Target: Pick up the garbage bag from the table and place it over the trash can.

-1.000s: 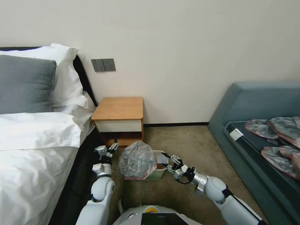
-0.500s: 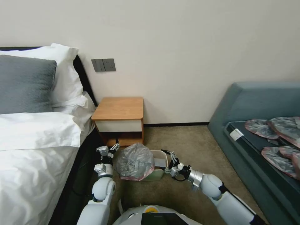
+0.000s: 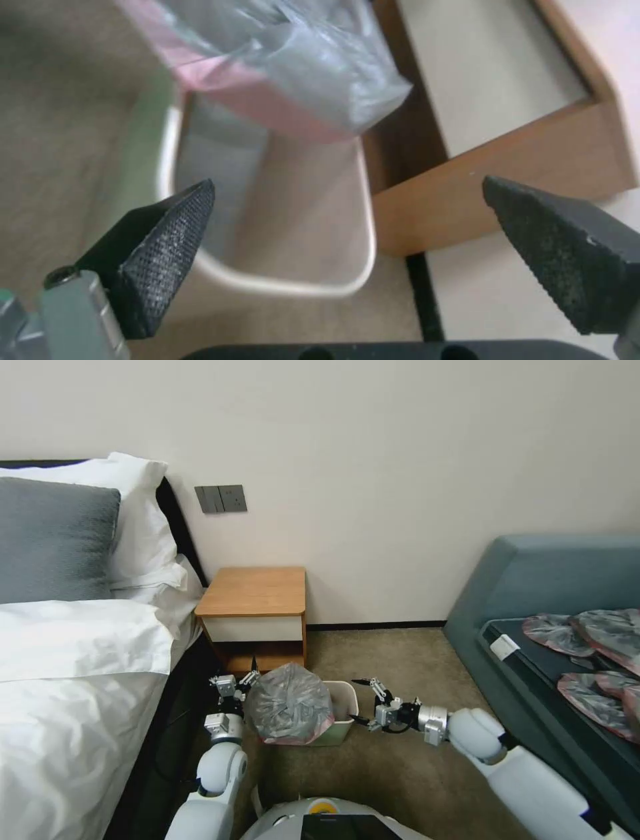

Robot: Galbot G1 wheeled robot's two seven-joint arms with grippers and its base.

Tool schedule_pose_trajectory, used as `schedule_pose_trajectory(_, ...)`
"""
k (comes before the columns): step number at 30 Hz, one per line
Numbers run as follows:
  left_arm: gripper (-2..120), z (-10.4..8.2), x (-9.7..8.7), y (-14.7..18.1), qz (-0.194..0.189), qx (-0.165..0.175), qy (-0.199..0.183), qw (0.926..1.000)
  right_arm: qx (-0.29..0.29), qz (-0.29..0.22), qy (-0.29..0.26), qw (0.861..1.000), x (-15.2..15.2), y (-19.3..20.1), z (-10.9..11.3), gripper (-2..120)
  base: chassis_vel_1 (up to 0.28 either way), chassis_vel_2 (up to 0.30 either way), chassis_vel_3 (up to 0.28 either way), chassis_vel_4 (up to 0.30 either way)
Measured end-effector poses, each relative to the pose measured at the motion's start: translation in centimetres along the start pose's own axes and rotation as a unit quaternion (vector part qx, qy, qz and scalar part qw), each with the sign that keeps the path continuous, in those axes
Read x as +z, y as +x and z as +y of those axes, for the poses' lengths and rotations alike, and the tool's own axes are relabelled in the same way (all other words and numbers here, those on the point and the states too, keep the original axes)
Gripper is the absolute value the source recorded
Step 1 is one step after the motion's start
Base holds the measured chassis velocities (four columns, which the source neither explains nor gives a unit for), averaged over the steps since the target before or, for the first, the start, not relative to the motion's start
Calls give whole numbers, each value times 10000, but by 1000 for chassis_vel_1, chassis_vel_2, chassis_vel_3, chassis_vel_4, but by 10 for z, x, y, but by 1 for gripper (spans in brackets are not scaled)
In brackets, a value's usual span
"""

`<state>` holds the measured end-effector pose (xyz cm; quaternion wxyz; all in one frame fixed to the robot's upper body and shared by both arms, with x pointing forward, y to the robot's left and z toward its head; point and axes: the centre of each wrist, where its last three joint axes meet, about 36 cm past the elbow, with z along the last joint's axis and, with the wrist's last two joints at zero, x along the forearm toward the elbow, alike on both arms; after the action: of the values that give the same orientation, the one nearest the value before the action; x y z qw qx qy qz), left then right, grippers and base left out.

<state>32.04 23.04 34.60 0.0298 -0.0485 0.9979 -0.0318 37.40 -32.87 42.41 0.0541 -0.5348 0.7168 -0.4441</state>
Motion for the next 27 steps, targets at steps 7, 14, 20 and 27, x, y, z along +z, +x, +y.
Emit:
schedule_pose_trajectory(7, 98, 8, -6, 6, 86, 287, -133, 9995, -645, 45, -95, 9979, 2, 19, -14, 100, 0, 0, 0, 0)
schedule_pose_trajectory(14, 98, 8, -25, 14, 196, 534, 26, 9984, -1006, 107, 222, 9946, -4, 38, -34, 100, 0, 0, 0, 0)
schedule_pose_trajectory(20, 98, 8, -67, 36, 901, 1282, 240, 9874, -416, -3, 368, 9985, -8, 52, -37, 100, 0, 0, 0, 0)
schedule_pose_trajectory(27, 95, 6, -96, 51, 1606, 1711, 237, 9718, 473, -356, 253, 9979, -14, 52, -15, 100, 0, 0, 0, 0)
